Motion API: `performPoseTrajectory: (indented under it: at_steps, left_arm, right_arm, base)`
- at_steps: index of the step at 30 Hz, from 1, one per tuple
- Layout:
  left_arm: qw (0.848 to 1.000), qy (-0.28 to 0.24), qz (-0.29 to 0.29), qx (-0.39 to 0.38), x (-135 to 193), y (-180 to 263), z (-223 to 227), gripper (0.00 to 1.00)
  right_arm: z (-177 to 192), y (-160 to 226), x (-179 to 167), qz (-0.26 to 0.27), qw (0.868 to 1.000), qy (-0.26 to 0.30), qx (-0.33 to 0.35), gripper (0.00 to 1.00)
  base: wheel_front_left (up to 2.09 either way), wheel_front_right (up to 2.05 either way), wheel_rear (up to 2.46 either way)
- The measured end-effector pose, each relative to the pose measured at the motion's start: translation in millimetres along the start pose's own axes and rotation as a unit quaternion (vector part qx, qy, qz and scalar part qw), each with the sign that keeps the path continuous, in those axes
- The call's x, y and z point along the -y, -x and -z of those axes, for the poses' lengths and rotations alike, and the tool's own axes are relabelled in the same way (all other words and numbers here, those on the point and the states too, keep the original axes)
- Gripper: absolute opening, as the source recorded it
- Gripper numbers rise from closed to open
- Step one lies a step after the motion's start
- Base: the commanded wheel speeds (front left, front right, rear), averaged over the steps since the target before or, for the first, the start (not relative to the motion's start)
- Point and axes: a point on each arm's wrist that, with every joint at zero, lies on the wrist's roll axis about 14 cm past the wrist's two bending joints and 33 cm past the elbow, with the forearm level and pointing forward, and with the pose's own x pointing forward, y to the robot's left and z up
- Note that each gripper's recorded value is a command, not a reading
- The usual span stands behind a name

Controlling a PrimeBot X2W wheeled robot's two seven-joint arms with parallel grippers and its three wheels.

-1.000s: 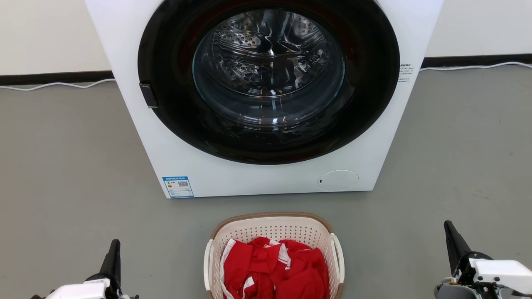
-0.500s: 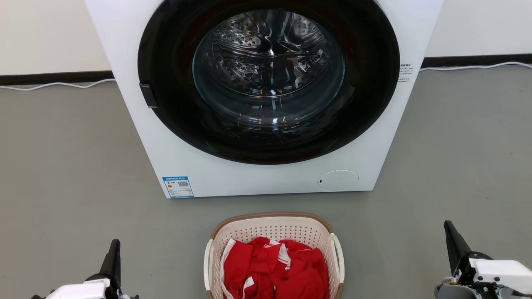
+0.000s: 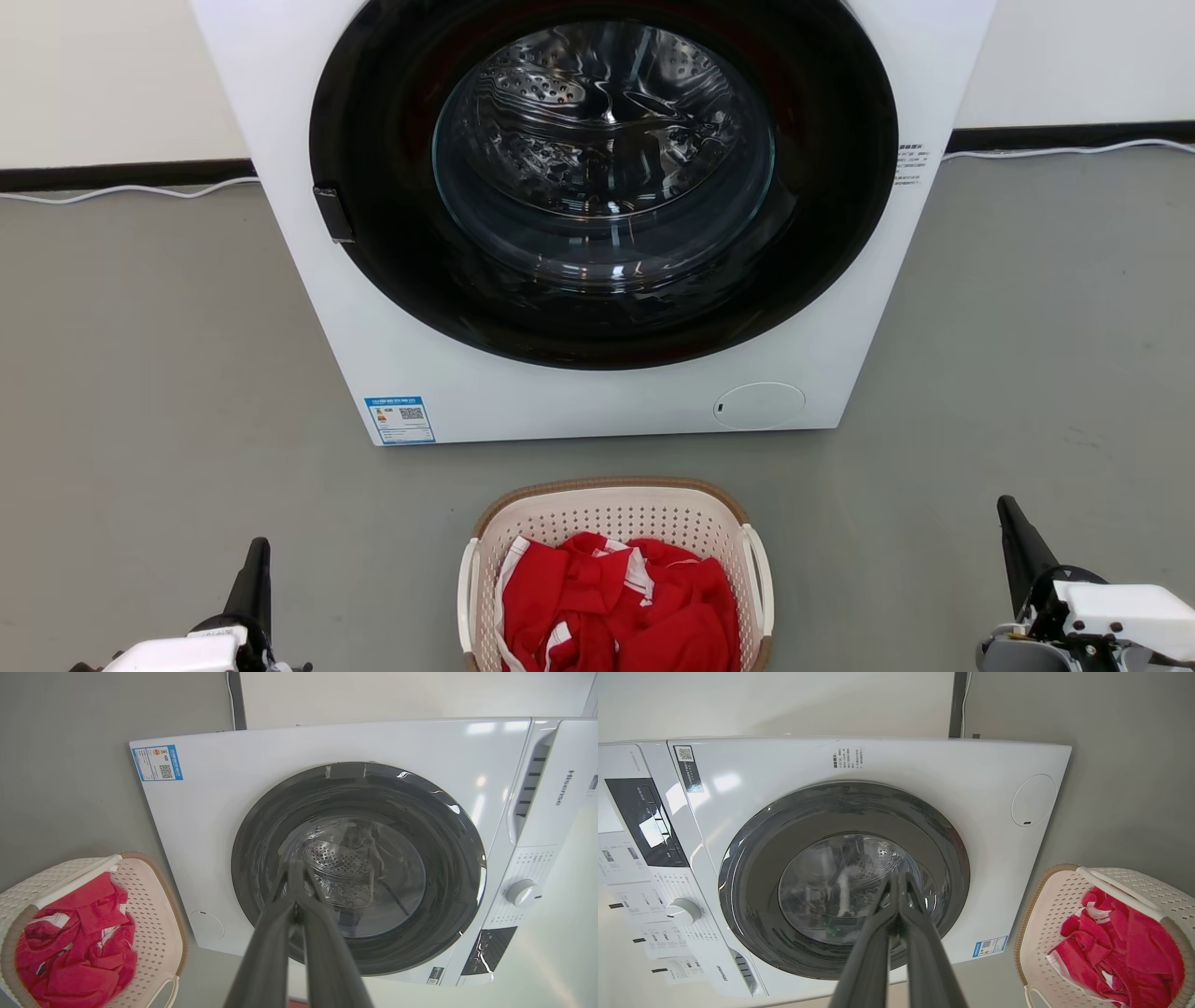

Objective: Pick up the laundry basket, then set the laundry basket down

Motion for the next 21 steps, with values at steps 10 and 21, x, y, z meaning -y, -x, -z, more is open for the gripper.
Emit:
performPoseTrajectory:
  at_steps: [10,21]
  left_arm:
    - [1.000,0.000,0.000,0.000,0.0,0.0,0.0,0.00]
    - [1.000,0.000,0.000,0.000,0.0,0.0,0.0,0.00]
  right_arm:
    - [0.0,0.0,0.0,0.000,1.000,0.000,0.000,0.00]
    - [0.0,0.0,0.0,0.000,1.000,0.000,0.000,0.00]
  base:
    - [0.00,0.00,0.00]
    - [0.00,0.00,0.00]
